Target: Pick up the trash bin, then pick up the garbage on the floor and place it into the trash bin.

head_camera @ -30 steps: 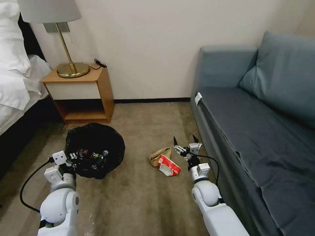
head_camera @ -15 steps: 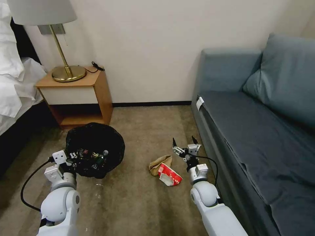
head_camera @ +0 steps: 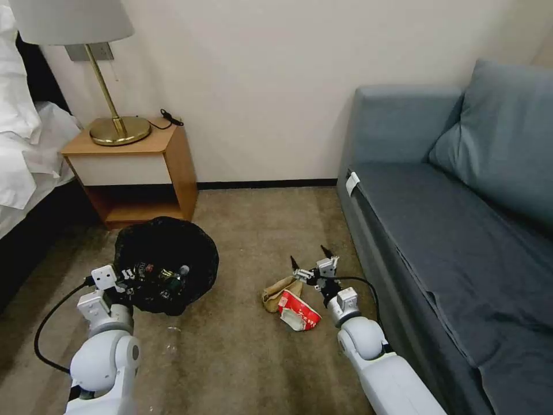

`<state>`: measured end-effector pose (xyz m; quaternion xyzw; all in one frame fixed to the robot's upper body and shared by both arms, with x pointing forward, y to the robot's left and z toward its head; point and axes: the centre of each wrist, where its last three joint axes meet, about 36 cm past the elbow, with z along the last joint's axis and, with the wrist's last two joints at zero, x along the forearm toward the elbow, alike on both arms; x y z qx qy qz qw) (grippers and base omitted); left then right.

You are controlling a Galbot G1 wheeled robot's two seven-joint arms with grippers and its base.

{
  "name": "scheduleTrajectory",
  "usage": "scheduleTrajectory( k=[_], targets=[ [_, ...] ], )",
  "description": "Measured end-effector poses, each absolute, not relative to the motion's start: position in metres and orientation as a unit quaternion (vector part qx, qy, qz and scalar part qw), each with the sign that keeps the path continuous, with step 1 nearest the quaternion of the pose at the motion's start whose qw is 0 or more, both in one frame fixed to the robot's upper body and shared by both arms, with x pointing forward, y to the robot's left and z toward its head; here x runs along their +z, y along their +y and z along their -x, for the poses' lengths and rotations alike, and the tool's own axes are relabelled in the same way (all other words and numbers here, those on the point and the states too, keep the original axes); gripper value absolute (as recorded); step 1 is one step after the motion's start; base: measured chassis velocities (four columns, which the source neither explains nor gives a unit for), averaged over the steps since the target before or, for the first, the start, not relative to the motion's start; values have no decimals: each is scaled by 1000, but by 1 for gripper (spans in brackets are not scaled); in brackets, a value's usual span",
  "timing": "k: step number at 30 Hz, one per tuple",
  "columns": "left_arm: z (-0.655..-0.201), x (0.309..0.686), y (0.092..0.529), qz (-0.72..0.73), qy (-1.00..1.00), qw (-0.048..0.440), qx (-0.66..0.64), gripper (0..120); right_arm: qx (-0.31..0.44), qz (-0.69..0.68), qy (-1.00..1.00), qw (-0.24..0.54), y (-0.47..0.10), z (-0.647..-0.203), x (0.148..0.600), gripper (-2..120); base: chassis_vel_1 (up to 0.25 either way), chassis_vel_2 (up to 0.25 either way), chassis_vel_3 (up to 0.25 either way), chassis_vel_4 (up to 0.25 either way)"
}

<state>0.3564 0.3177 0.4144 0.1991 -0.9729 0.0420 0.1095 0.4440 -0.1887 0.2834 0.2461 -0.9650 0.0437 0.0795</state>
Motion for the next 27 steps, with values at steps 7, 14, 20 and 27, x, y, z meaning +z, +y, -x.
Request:
scheduleTrajectory(
  k=[7, 14, 20, 27],
  targets=[
    [-357, 414, 315, -200, -973, 110, 37, 3, 73, -298, -937, 165, -204, -466, 277, 100, 0, 0, 0, 0],
    [-360, 412, 312, -202, -972, 113, 35, 3, 91, -311, -919, 226, -208, -474, 257, 100, 0, 0, 0, 0],
    [-361, 411, 309, -202, -972, 114, 35, 3, 99, -319, -904, 268, -209, -479, 242, 100, 0, 0, 0, 0],
    [-361, 412, 311, -209, -971, 112, 36, 3, 111, -339, -881, 311, -216, -483, 228, 100, 0, 0, 0, 0]
  ],
)
